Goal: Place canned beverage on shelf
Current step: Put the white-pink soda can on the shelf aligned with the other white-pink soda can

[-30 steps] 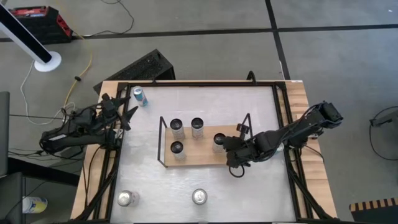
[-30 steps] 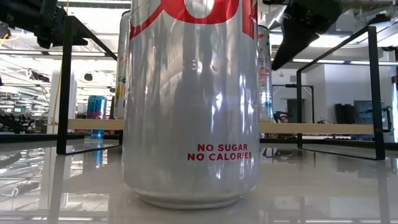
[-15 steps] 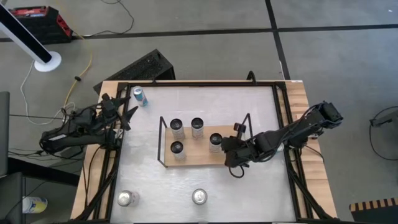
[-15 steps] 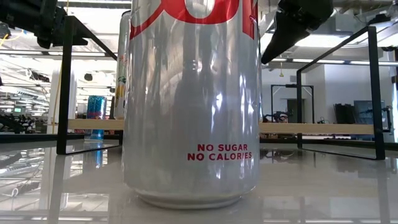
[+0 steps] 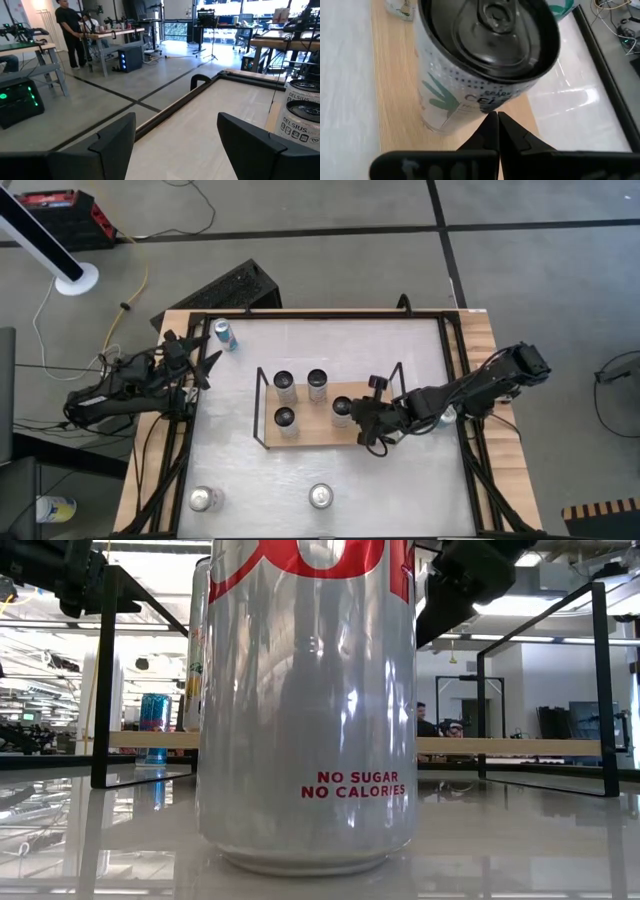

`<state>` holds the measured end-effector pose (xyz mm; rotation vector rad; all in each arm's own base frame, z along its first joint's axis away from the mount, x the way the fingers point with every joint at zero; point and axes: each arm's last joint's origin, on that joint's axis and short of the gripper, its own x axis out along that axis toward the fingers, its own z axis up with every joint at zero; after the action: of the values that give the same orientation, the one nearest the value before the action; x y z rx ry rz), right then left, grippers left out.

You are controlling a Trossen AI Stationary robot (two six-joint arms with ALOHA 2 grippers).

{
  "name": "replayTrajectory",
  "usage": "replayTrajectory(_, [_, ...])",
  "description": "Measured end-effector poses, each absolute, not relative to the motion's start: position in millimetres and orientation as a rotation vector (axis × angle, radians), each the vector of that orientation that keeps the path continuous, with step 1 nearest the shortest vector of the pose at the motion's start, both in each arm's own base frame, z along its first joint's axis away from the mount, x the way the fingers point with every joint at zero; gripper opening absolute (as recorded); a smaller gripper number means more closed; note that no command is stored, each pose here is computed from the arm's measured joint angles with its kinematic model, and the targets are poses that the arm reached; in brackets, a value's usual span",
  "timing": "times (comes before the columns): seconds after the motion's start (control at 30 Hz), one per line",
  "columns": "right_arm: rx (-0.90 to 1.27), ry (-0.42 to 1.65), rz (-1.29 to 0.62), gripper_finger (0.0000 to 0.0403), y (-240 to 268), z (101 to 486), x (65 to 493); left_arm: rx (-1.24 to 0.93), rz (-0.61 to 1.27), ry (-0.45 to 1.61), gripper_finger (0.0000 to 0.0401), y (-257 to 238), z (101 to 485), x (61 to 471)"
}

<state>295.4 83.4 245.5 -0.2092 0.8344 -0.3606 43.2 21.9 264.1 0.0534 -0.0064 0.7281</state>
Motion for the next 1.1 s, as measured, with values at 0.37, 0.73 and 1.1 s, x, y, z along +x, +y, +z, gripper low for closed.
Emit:
replayTrajectory(0.37, [-0.225, 0.773, -0.271, 0.0019, 83, 239, 302, 0.053, 0.728, -0.006, 0.0265, 22, 264, 43])
replayTrajectory(0.73, [-0.237, 0.712, -0.193, 0.0019, 76, 241, 315, 0.053, 0.728, -0.006, 0.0265, 22, 264, 43])
replayTrajectory(1.1, [-0.219, 0.737, -0.18, 0.0019, 66, 237, 320, 0.053, 0.728, -0.007, 0.0265, 22, 264, 43])
